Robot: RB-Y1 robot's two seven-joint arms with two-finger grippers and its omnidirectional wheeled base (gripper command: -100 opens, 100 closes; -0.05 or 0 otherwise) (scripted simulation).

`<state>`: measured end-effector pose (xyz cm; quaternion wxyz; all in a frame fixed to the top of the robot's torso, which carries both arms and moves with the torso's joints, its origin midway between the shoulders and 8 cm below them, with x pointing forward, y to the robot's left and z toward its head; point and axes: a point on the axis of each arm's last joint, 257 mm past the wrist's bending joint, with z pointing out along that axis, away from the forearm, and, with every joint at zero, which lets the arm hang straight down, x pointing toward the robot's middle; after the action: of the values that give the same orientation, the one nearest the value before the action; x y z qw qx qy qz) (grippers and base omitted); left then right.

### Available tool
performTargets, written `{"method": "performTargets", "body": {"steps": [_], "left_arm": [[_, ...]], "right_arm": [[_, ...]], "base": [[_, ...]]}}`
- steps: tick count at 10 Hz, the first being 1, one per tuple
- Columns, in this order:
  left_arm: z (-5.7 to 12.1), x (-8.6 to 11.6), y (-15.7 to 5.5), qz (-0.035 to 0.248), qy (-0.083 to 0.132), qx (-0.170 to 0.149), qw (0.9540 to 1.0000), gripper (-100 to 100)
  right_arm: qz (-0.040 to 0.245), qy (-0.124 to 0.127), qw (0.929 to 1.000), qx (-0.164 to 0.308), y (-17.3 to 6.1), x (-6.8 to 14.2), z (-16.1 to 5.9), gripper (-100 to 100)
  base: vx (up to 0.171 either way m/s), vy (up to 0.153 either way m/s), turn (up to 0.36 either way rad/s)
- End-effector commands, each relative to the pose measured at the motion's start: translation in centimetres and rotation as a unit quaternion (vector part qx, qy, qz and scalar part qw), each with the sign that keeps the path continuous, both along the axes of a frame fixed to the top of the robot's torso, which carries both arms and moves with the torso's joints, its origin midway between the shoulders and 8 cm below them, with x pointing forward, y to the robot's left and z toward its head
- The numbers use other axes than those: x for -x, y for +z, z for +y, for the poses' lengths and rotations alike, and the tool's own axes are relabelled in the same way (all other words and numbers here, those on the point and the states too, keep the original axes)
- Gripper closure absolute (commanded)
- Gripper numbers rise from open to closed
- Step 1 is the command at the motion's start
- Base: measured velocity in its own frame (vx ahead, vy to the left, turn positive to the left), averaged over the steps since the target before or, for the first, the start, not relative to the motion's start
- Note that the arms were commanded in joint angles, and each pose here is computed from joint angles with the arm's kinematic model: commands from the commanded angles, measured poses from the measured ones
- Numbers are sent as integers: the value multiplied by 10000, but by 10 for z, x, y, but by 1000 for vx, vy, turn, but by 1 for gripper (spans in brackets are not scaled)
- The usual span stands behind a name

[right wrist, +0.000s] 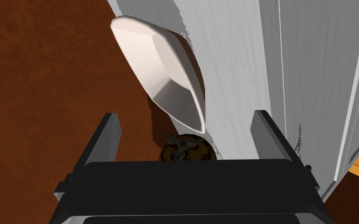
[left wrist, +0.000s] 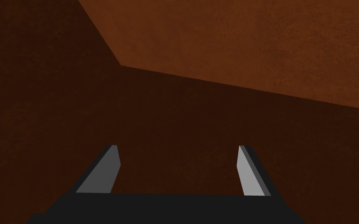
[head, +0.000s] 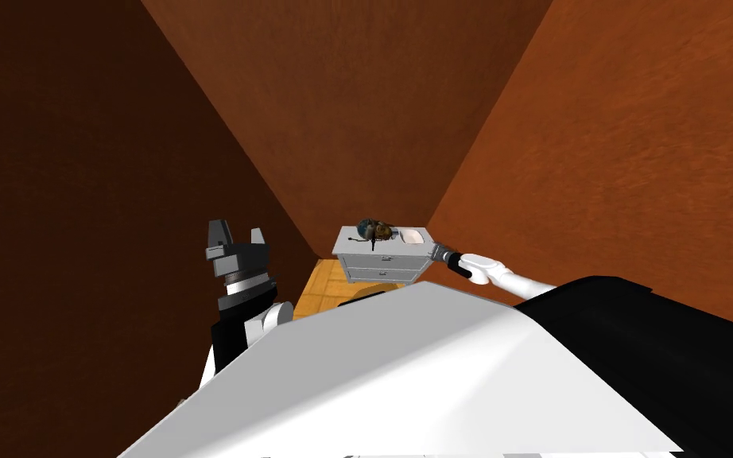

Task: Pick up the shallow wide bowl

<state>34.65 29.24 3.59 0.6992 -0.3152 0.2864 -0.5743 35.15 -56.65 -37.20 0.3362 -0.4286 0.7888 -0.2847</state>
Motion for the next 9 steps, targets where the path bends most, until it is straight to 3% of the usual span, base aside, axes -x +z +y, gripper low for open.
{"method": "performTargets", "body": {"steps": [1, 4, 7, 9], "left_arm": [[0, 0, 0, 0, 0, 0, 10000, 0], [0, 0, 0, -1, 0, 1, 10000, 0], [0, 0, 0, -1, 0, 1, 10000, 0], [0, 0, 0, -1, 0, 1, 10000, 0]], "right_arm": [[136, -159, 9996, 172, -9, 14, -16, -100], [530, -384, 9955, 684, -25, 50, -59, -100], [770, -460, 9909, 1004, -31, 72, -83, -100], [1094, -504, 9846, 1264, -44, 103, -100, -100]], "base": [[172, 36, 262], [137, 78, 263], [63, 59, 159], [75, 68, 236]]}}
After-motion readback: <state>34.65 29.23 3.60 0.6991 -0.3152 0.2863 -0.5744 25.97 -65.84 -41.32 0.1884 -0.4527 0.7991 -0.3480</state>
